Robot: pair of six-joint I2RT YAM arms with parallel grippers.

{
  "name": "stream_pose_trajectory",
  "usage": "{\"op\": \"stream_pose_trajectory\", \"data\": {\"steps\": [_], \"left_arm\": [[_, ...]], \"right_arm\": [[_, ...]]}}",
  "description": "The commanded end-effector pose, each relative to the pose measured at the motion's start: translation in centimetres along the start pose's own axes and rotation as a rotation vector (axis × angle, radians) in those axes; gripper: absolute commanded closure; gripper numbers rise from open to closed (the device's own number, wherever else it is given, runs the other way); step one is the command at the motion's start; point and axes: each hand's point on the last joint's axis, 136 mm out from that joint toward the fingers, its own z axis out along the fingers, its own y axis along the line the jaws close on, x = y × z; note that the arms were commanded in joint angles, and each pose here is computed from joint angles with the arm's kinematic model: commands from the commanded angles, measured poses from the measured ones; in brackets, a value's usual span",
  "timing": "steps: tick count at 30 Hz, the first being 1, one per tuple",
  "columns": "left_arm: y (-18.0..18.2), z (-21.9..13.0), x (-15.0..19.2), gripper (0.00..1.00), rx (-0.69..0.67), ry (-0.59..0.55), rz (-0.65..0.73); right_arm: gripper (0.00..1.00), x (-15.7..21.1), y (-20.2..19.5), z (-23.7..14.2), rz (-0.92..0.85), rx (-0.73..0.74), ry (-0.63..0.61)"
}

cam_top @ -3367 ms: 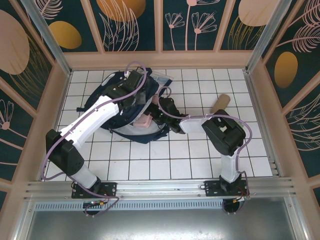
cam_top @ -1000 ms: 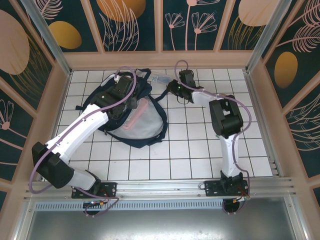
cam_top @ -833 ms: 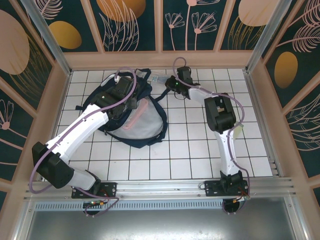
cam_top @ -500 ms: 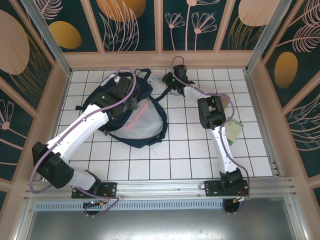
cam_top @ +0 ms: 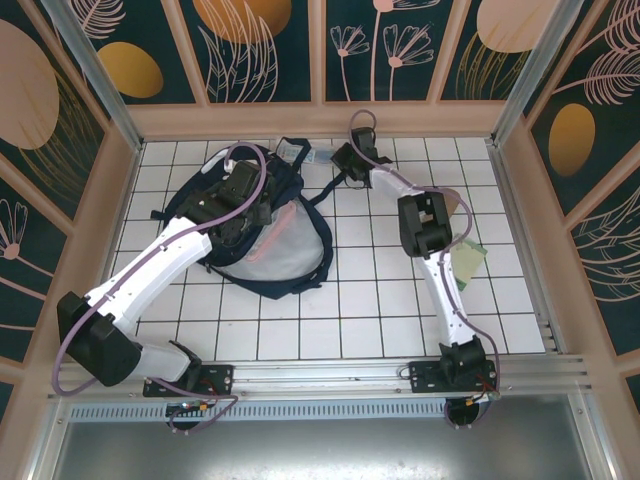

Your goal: Pack the student bag

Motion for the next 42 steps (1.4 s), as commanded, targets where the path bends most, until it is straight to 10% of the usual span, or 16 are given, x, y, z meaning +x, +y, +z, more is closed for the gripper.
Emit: {"op": "stream_pose_trajectory", "data": {"steps": [1,9,15,22,42], "left_arm": [[2.2,-0.9,-1.3,1.0,-0.085,-0.072,-0.06],[2.7,0.7,-1.4,1.0,-0.147,-0.076,-0.069],[4.1,1.2,-1.9,1.0,-0.216,-0.088,-0.075],[3.5,1.2,-1.6,1.0,-0.162,-0.081,-0.087],[2.8,1.1,-1.6,1.0,-0.124,-0.069,-0.091]], "right_arm": [[0.98,-1.3,-10.0,-3.9,0.037,0.321,0.002],[0.98,0.5,-14.7,-11.4,0.034,0.377,0.011],[0.78,1.3,-10.0,-12.6,-0.082,0.138,0.046],[0.64,0.9,-4.2,-9.5,-0.072,-0.063,0.076],[0.63,2.9,-1.0,-0.1,-0.026,-0.091,0.17]]}}
